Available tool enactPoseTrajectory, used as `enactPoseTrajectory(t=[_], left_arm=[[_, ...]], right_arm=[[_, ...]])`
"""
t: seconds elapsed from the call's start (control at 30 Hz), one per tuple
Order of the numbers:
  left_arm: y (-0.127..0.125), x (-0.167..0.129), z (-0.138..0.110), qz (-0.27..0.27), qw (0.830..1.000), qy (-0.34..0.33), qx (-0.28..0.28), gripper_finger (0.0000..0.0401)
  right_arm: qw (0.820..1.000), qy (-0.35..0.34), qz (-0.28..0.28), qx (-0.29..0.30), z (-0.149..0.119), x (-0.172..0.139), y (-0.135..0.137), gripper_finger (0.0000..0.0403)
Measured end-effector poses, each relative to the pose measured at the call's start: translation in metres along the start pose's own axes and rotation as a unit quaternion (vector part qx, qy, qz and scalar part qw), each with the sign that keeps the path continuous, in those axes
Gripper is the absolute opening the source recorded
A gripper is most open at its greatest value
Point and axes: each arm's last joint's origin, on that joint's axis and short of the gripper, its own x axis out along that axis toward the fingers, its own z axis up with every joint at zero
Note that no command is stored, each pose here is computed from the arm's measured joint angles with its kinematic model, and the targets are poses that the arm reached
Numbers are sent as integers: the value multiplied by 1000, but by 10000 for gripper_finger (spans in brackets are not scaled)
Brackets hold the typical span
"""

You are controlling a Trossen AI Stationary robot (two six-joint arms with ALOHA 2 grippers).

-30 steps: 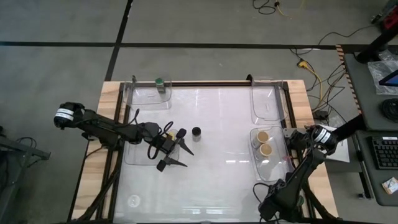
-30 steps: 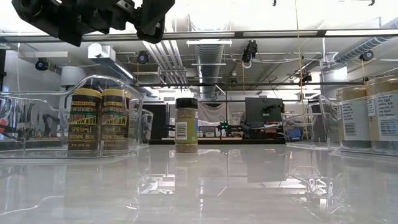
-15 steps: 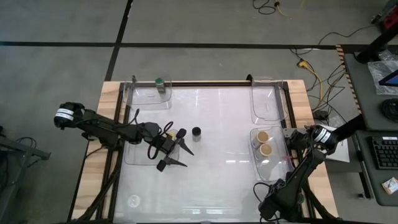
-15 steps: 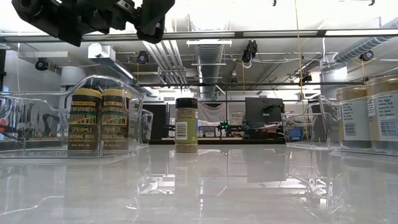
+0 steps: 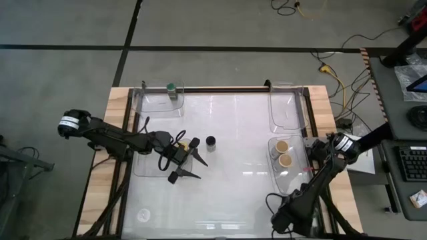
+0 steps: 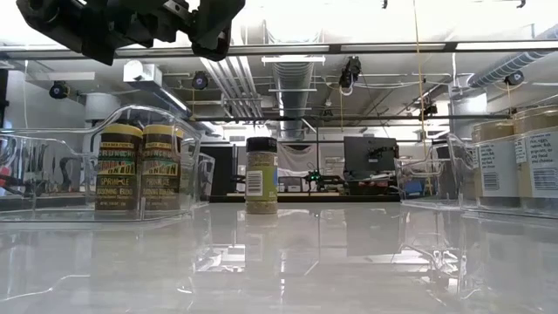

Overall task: Sort spices by type
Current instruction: Put the green spice bottle into the top left transparent bin

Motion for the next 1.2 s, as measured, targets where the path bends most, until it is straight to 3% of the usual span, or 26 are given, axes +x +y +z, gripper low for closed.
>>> enactPoseTrajectory(t=[0.37, 0.5, 0.67, 0.87, 0.97, 1.07, 1.2], left_arm=[[0, 0, -3, -1, 1000, 15, -6, 231], [-1, 0, -3, -5, 1000, 16, -6, 231], [-8, -1, -7, -73, 997, 18, -10, 231], [-20, 1, -15, -101, 992, 60, -48, 231], [-25, -2, -17, -66, 991, 98, -62, 231], [-30, -7, -19, -26, 987, 138, -73, 231], [-37, -11, -15, -19, 986, 148, -77, 231]], right_arm=[[989, -35, 134, 53, 27, -74, -2, 206], [981, -86, 168, 47, 37, -106, -9, 200], [969, -157, 189, 32, 54, -140, -28, 201], [978, -147, 146, 5, 88, -154, -53, 200], [985, -130, 109, -20, 107, -159, -60, 200], [981, -145, 111, -68, 128, -168, -62, 203], [975, -168, 102, -104, 155, -180, -69, 202]])
